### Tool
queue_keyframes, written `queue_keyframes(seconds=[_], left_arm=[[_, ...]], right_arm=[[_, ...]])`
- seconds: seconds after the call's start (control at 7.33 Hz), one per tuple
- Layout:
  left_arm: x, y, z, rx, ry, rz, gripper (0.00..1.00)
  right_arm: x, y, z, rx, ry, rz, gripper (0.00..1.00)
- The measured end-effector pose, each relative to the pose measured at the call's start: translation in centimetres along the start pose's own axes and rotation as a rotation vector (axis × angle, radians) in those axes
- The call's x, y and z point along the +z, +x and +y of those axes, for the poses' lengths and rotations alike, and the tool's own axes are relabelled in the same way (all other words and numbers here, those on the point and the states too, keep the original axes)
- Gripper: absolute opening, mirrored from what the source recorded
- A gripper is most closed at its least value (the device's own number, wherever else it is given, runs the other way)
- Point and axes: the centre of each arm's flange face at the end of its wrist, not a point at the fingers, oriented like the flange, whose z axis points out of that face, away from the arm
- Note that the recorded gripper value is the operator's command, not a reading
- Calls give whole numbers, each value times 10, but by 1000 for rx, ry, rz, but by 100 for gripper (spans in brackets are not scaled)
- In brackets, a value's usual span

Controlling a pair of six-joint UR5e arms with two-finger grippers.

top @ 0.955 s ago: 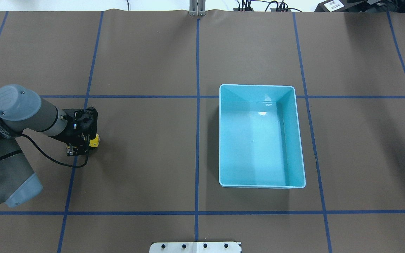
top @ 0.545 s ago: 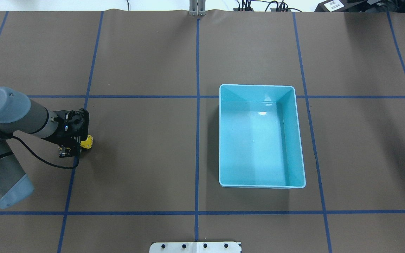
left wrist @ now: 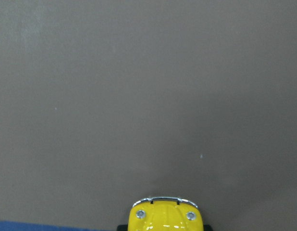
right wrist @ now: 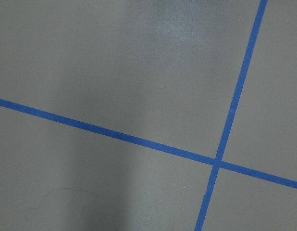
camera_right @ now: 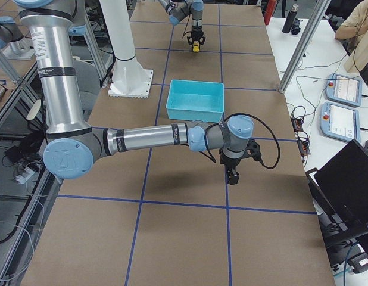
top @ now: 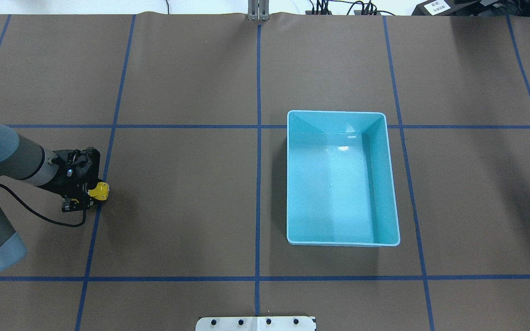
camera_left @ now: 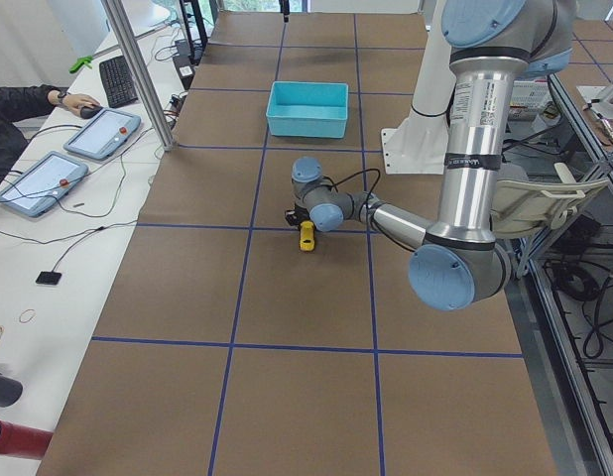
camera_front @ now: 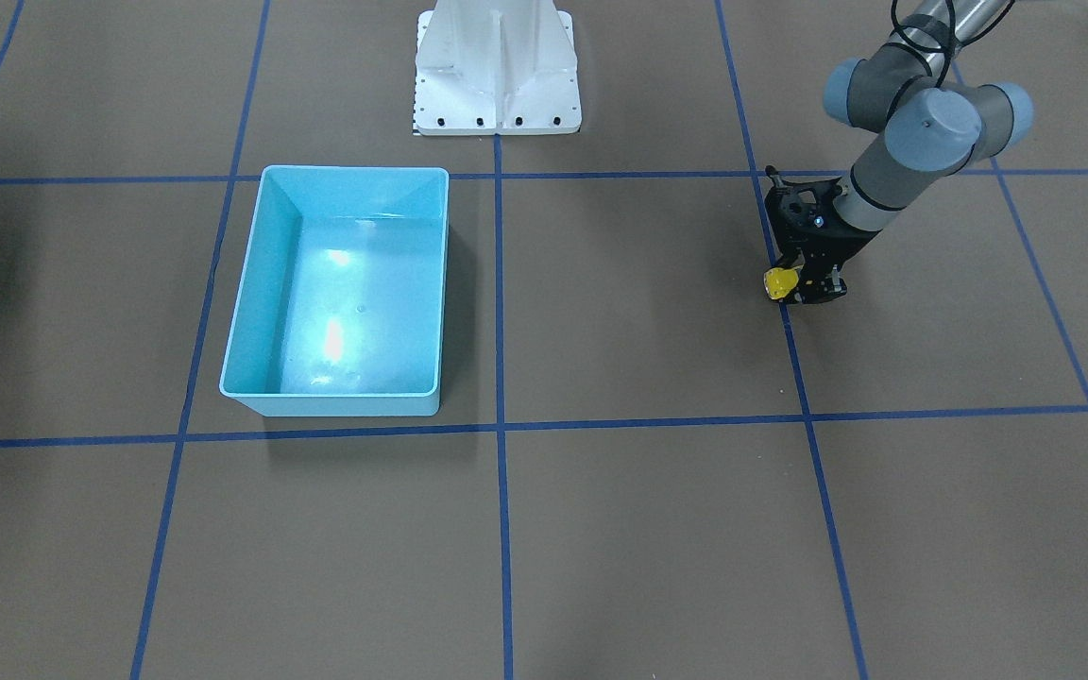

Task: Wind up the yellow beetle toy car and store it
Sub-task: 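Drag the car backward toward the robot with the left gripper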

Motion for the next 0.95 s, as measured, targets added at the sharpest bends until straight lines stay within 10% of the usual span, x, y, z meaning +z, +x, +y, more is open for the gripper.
queue_keyframes(seconds=[0.95], left_arm=[[-6,4,46,-4,12,12,18]], right_arm=[[-2,-1,-2,-1,3,0,100]])
